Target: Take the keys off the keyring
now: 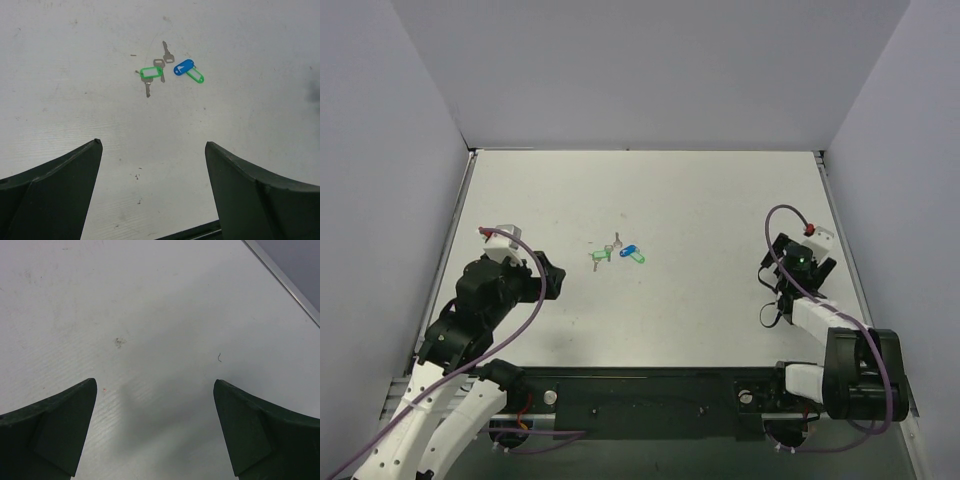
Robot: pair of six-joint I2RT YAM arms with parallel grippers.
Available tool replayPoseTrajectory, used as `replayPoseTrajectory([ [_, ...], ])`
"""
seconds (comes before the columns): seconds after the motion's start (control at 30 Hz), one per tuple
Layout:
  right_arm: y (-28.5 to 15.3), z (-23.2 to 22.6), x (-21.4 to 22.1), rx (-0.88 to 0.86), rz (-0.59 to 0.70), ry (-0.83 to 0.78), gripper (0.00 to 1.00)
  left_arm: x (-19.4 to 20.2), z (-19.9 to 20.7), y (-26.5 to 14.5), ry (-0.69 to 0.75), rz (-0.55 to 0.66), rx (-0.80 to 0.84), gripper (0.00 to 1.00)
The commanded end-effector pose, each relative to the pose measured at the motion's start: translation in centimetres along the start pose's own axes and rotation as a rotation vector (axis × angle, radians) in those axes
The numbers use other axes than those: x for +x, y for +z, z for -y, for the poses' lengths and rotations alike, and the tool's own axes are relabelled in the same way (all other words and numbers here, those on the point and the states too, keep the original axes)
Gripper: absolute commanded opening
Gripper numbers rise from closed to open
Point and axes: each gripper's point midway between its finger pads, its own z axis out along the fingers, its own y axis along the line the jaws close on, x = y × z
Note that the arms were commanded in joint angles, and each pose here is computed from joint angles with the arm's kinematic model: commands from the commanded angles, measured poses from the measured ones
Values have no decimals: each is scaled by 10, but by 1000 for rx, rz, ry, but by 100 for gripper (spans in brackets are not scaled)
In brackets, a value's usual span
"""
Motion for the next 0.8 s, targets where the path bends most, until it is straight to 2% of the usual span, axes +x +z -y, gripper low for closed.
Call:
replayPoseTrajectory([
  [0.0, 10, -12, -37, -34, 115, 16, 96, -9, 4, 3, 6, 33, 15, 94],
  [0.17, 10, -16, -35, -64, 134, -9, 96, -9, 5, 5, 6, 27, 16, 95],
  [0.2, 10, -18, -42, -74, 174, 5, 97, -9, 5, 5, 6, 26, 14, 94],
  [0.33, 17, -24, -34, -89, 131, -38, 97, -9, 4, 6, 6, 25, 12, 94],
  [0.43, 18, -45, -30, -187, 103, -112, 97, -8, 4, 7, 6, 24, 8, 94],
  [0.5, 16, -44, -33, -186, 150, -95, 97, -9, 4, 7, 5, 25, 9, 94],
  [0.53, 14, -38, -20, -180, 142, -97, 97, -9, 4, 7, 5, 26, 8, 94],
  [0.57, 14, -43, -28, -201, 194, -82, 97, -9, 4, 6, 3, 29, 7, 94],
  [0.77, 14, -42, -22, -187, 166, -104, 96, -11, 3, 5, 1, 40, 5, 94],
])
